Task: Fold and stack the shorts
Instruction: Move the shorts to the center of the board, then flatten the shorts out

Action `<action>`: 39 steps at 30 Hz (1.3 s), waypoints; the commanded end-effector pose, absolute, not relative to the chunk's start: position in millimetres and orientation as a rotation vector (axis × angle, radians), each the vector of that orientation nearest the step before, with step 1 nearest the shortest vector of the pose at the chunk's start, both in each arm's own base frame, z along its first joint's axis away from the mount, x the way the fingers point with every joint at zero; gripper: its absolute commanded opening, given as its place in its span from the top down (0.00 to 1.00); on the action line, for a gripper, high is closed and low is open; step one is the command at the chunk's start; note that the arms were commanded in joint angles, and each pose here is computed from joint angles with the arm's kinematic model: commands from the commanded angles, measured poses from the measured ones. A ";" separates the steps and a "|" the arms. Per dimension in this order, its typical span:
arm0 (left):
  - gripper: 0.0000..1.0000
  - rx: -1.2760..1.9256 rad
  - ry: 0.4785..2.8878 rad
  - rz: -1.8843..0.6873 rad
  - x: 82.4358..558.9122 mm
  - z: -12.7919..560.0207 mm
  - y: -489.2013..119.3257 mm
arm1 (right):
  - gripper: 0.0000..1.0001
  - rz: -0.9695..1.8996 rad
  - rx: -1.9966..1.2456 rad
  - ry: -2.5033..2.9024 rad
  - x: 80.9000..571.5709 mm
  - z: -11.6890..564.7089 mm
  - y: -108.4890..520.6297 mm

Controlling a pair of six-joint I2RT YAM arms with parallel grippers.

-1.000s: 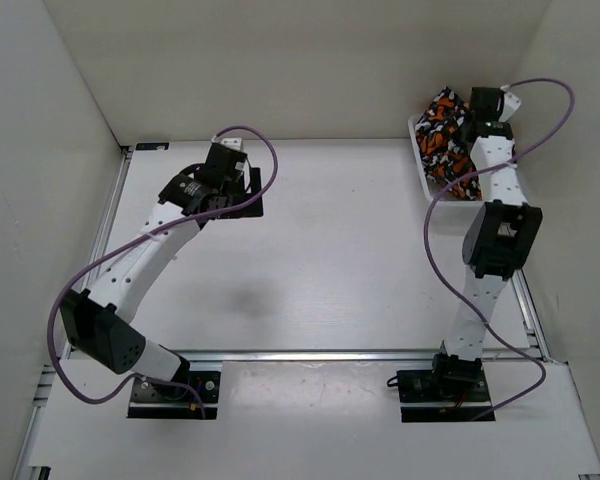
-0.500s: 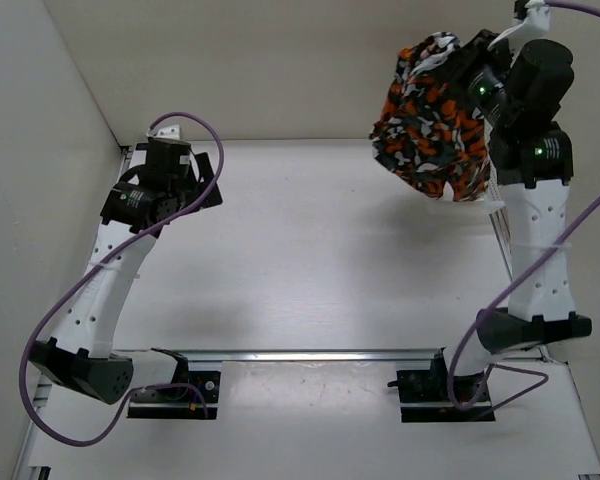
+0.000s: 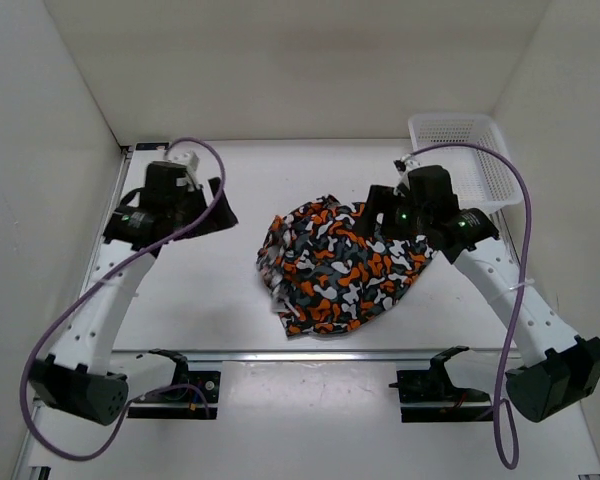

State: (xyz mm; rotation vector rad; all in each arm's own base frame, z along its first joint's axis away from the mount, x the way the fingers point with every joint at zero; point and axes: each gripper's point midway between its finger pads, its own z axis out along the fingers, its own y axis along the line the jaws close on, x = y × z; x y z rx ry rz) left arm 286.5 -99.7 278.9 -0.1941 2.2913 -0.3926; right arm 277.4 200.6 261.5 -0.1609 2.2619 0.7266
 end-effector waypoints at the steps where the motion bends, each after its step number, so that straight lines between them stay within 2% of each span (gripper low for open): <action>1: 0.01 -0.063 2.502 -0.567 274.2 215.6 -145.4 | 0.22 0.609 0.019 2.292 270.8 252.8 166.2; 3: 0.03 -0.007 2.575 -0.605 265.2 188.8 -169.5 | 0.36 0.600 0.062 2.326 268.9 242.3 161.4; 4: 0.03 -0.022 2.618 -0.610 255.9 171.6 -173.9 | 0.39 0.614 0.054 2.343 268.7 238.7 164.8; 6: 0.07 -0.038 2.648 -0.620 251.1 156.0 -180.7 | 0.39 0.653 -0.004 2.389 262.9 227.3 181.1; 7: 0.07 -0.053 2.647 -0.625 251.7 150.7 -181.5 | 0.37 0.671 -0.035 2.408 258.9 223.6 189.0; 8: 0.07 -0.068 2.648 -0.629 251.7 150.9 -181.9 | 0.31 0.693 -0.102 2.446 250.0 215.2 205.3; 10: 0.00 -0.102 2.651 -0.564 259.2 145.5 -176.4 | 0.18 0.718 -0.222 2.510 227.3 196.1 232.5; 15: 0.00 -0.115 2.670 -0.529 282.7 139.0 -180.2 | 0.07 0.672 -0.353 2.673 174.2 145.3 269.3; 18: 0.00 -0.114 2.653 -0.488 309.0 142.7 -185.5 | 0.03 0.495 -0.204 2.789 157.3 113.6 253.1; 20: 0.00 -0.103 2.658 -0.482 327.6 140.6 -193.6 | 0.01 0.424 0.023 2.833 148.7 98.9 230.6; 25: 0.00 -0.050 2.693 -0.486 357.5 125.2 -210.4 | 0.02 0.664 0.464 2.773 140.4 87.9 196.4; 27: 0.08 -0.034 2.726 -0.497 363.3 112.5 -216.7 | 0.04 0.761 0.594 2.807 124.4 70.4 190.9; 28: 0.18 -0.016 2.715 -0.513 367.6 116.1 -220.3 | 0.07 0.862 0.641 2.734 134.7 76.8 193.1; 29: 0.48 -0.009 2.710 -0.539 368.2 119.9 -223.7 | 0.08 0.877 0.690 2.745 130.5 66.0 189.7; 31: 0.84 -0.007 2.699 -0.544 370.6 123.6 -224.8 | 0.12 0.969 0.721 2.713 136.2 67.5 196.2; 32: 0.90 -0.007 2.700 -0.543 370.4 125.8 -224.7 | 0.13 0.970 0.737 2.717 138.8 65.6 196.5; 34: 0.90 -0.001 2.680 -0.564 369.2 135.6 -225.9 | 0.15 0.983 0.714 2.702 148.9 62.5 202.8; 37: 0.90 0.000 2.647 -0.566 366.8 151.0 -223.0 | 0.26 0.933 0.680 2.726 161.8 49.5 208.1; 38: 0.90 0.001 2.636 -0.570 366.4 155.4 -222.9 | 0.42 0.921 0.646 2.731 165.6 48.6 211.7; 39: 0.90 0.001 2.639 -0.569 363.6 157.9 -221.6 | 0.51 0.897 0.629 2.732 171.4 48.2 212.9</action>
